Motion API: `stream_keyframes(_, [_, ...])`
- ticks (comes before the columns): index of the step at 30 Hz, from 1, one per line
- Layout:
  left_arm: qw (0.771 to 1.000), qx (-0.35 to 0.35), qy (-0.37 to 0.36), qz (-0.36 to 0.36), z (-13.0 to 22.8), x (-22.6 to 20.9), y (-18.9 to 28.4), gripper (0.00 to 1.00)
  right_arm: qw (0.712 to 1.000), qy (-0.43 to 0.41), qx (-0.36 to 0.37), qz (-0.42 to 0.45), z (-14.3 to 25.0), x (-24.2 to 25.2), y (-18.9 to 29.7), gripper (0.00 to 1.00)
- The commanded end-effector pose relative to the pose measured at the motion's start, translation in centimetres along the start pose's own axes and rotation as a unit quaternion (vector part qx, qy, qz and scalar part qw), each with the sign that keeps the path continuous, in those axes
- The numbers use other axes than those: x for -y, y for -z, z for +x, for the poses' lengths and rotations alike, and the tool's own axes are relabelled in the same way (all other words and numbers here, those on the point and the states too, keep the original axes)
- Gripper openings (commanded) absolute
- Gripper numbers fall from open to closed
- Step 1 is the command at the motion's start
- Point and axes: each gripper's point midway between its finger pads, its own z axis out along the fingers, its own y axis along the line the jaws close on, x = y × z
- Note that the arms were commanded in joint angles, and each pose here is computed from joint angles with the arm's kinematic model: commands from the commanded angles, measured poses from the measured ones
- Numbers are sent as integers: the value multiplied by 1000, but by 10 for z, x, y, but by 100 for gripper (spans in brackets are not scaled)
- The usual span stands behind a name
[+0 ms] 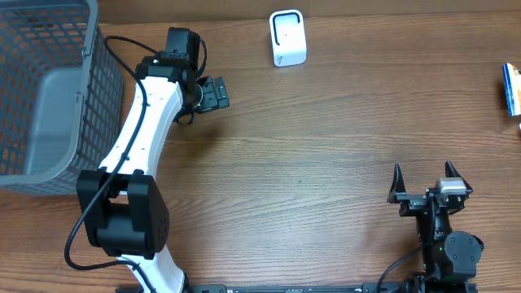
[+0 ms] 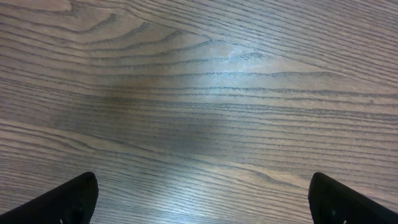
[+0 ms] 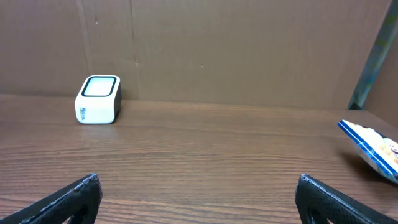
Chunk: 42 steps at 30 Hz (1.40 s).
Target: Scan the item barcode
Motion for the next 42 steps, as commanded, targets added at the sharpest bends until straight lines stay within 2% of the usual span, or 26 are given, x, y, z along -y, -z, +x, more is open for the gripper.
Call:
stream_keyframes(1, [1000,12,-9,2,-6,3,7,100,1000,4,2,3,2,1,0,100])
stream_keyframes(9, [1000,12,-9,2,-6,3,7,100,1000,4,2,-13,1,-7,0,100])
stream_keyframes(15, [1000,12,-9,2,-6,3,7,100,998,-59,1,-13,2,-8,0,100])
stream_keyframes(42, [1000,12,-9,2,-6,3,7,100,1000,-13,2,-11,2,-7,0,100])
